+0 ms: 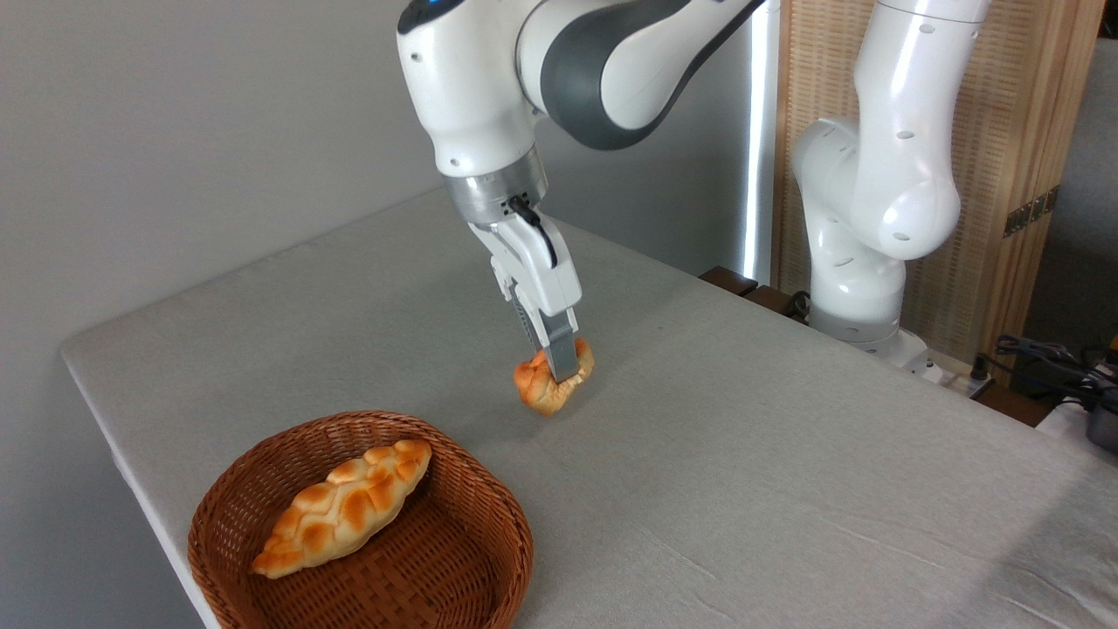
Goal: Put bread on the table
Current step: 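Lift the orange bun out of the basket and carry it onto the table, then open the gripper to release the bun on the table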
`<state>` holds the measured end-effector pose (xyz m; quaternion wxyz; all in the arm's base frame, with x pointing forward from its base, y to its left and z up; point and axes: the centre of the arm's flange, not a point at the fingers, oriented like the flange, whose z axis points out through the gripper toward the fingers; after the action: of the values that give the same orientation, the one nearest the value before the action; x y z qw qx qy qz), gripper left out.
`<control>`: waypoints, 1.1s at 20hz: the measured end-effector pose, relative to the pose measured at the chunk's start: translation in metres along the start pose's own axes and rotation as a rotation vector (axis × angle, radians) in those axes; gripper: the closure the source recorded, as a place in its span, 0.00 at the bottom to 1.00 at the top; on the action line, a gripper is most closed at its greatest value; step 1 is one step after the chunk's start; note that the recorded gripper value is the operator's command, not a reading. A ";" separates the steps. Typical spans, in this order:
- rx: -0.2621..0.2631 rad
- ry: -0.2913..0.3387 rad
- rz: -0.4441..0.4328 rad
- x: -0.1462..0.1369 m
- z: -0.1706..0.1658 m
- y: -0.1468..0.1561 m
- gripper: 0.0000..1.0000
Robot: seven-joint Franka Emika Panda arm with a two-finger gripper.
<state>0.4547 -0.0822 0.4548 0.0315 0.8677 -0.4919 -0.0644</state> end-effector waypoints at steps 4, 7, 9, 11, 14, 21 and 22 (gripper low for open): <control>0.002 -0.003 0.001 0.001 0.005 -0.001 0.00; -0.003 -0.008 0.001 0.000 0.008 0.000 0.00; -0.005 -0.009 0.001 0.000 0.009 0.000 0.00; -0.005 -0.008 -0.001 -0.001 0.009 0.000 0.00; 0.017 0.018 -0.008 -0.002 -0.007 -0.005 0.00; 0.133 0.113 -0.069 -0.008 -0.104 -0.038 0.00; 0.152 0.121 -0.085 -0.010 -0.115 -0.045 0.00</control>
<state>0.5045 -0.0513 0.5640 -0.0077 0.8899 -0.4554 0.0244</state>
